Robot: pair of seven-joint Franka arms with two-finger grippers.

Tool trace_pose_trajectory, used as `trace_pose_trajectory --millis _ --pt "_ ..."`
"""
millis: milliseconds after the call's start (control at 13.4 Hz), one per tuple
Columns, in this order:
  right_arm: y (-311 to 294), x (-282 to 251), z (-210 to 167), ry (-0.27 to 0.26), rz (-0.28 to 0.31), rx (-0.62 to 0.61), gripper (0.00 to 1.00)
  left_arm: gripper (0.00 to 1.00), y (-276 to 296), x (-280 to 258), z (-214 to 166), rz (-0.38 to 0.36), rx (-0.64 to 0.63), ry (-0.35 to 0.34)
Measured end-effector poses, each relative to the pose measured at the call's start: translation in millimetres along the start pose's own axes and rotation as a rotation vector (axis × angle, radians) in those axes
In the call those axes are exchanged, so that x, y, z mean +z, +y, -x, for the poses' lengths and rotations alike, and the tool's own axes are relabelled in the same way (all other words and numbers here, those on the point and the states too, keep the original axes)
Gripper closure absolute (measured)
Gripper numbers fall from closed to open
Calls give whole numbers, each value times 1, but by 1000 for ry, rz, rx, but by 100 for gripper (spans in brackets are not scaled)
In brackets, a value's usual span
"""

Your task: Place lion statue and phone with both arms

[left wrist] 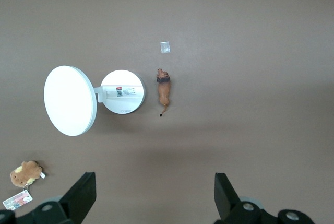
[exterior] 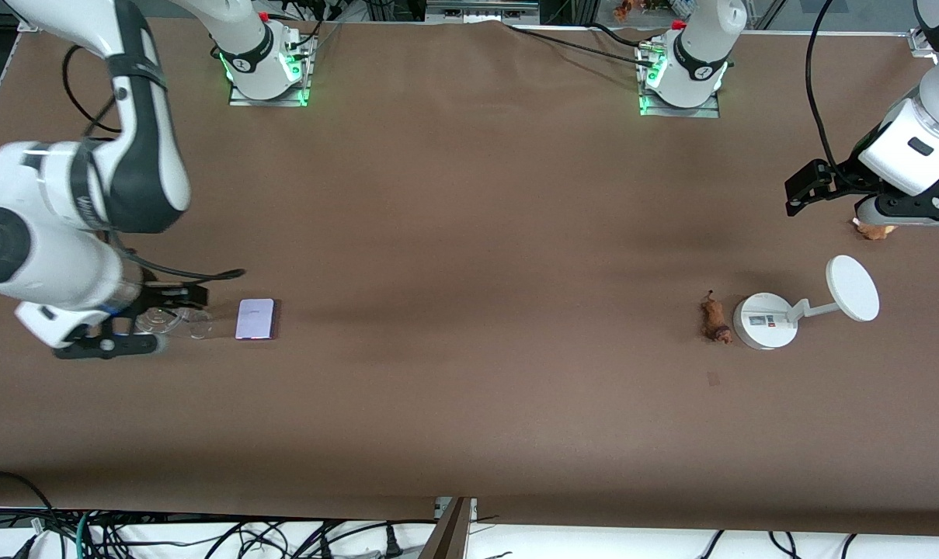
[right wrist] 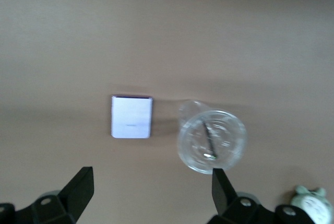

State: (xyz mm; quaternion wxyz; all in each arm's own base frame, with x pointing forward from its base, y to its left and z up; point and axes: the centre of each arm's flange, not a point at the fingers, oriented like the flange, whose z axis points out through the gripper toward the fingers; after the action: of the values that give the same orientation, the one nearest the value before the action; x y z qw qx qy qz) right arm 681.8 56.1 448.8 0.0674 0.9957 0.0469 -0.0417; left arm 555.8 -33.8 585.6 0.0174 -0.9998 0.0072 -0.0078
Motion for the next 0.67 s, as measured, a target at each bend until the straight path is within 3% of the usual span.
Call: trace_pose_trajectory --millis 374,673 --pt "40 -66 37 8 -34 29 0 0 0 0 0 0 0 0" --pt "70 -97 86 12 -124 47 0 0 0 0 0 0 0 0"
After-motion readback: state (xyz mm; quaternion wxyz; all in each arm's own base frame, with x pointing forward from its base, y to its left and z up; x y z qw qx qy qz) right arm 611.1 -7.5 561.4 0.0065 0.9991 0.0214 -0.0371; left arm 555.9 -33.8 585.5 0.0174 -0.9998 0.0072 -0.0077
